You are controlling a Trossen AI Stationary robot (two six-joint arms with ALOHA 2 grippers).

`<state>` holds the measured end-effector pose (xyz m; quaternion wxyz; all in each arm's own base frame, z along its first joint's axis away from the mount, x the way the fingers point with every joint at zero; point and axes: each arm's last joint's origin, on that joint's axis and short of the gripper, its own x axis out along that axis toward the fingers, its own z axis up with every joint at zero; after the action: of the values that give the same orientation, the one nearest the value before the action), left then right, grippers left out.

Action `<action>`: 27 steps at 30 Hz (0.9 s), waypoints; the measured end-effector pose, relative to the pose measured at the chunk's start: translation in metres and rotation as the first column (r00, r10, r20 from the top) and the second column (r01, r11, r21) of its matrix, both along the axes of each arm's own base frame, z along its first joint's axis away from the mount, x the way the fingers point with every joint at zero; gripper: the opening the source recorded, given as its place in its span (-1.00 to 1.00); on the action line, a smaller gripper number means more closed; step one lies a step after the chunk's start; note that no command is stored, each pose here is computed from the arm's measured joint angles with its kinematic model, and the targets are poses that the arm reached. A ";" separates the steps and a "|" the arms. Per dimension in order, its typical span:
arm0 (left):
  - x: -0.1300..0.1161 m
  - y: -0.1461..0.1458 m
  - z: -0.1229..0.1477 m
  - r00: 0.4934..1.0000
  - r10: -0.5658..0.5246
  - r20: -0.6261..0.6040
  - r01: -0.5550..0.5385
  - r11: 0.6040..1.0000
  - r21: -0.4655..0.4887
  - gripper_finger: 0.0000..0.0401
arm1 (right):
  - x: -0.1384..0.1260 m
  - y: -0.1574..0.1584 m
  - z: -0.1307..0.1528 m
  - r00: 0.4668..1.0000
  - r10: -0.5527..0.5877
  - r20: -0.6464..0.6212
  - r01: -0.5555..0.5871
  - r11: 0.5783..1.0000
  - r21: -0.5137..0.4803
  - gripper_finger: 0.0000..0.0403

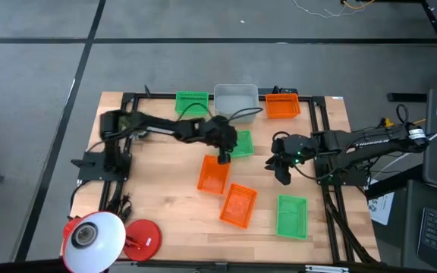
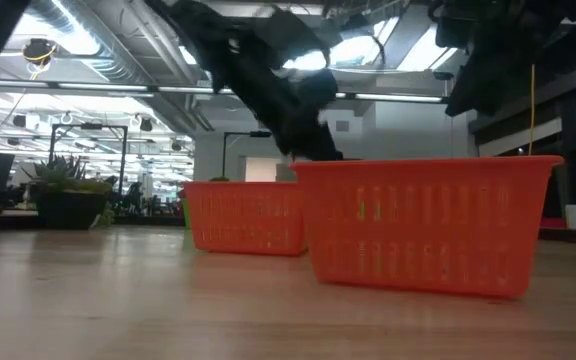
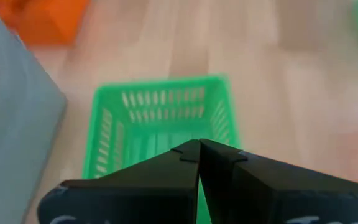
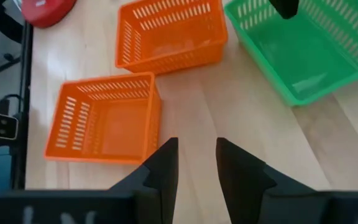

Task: Stack baskets by color
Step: Adjust the bins

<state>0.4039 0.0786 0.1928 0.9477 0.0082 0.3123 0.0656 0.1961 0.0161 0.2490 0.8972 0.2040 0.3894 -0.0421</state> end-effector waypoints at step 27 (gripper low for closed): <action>-0.101 -0.025 0.093 0.700 0.418 -0.579 -0.422 0.896 0.137 -1.00 | -0.007 0.017 -0.004 0.996 0.051 -0.079 -0.043 0.994 0.103 -0.47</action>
<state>0.3025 0.0539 0.2860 0.7608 -0.0460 0.5871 0.2727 0.1893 0.0328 0.2445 0.8698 0.2380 0.4321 -0.0096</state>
